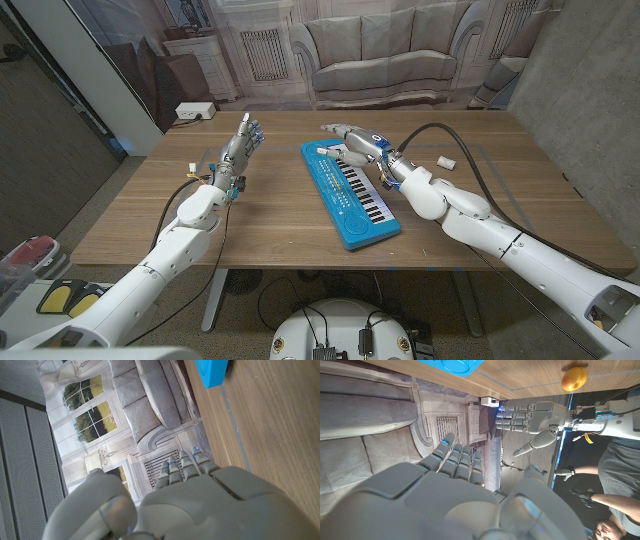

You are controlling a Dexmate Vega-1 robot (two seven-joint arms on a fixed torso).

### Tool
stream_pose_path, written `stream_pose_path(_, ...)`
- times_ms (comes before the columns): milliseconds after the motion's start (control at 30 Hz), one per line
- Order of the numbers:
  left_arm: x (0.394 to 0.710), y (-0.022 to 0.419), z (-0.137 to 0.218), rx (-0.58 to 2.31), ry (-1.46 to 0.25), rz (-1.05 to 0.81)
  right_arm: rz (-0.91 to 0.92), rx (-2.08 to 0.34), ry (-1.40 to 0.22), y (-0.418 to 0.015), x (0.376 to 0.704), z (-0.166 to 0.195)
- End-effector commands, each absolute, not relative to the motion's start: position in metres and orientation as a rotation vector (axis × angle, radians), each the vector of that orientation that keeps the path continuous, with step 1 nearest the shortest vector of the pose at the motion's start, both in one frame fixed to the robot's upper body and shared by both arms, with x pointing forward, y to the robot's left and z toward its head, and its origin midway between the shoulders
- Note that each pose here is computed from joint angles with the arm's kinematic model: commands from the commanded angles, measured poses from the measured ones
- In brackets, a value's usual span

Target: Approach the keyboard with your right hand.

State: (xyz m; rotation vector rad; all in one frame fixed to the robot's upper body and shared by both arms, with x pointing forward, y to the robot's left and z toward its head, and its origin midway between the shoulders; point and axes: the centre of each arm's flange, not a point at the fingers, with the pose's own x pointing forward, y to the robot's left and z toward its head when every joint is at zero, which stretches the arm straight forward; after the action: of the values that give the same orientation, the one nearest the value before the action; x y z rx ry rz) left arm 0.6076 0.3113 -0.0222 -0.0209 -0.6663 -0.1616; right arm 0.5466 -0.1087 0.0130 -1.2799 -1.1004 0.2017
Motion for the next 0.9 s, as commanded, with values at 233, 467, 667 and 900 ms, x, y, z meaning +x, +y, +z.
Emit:
stream_pose_path(233,0.605,0.318,-0.021,-0.021,-0.672,-0.154,0.235,-1.327,-1.084,-0.097,0.555,0.004)
stream_pose_path(467,0.606,0.319,-0.019,-0.019,-0.672,-0.156,0.232,-1.336,-1.066,-0.094,0.56,0.0)
stream_pose_path(667,0.607,0.32,-0.016,-0.015,-0.675,-0.158,0.241,-1.345,-1.043,-0.092,0.564,-0.005)
stream_pose_path(900,0.607,0.32,-0.014,-0.015,-0.678,-0.158,0.244,-1.359,-1.019,-0.092,0.569,-0.008)
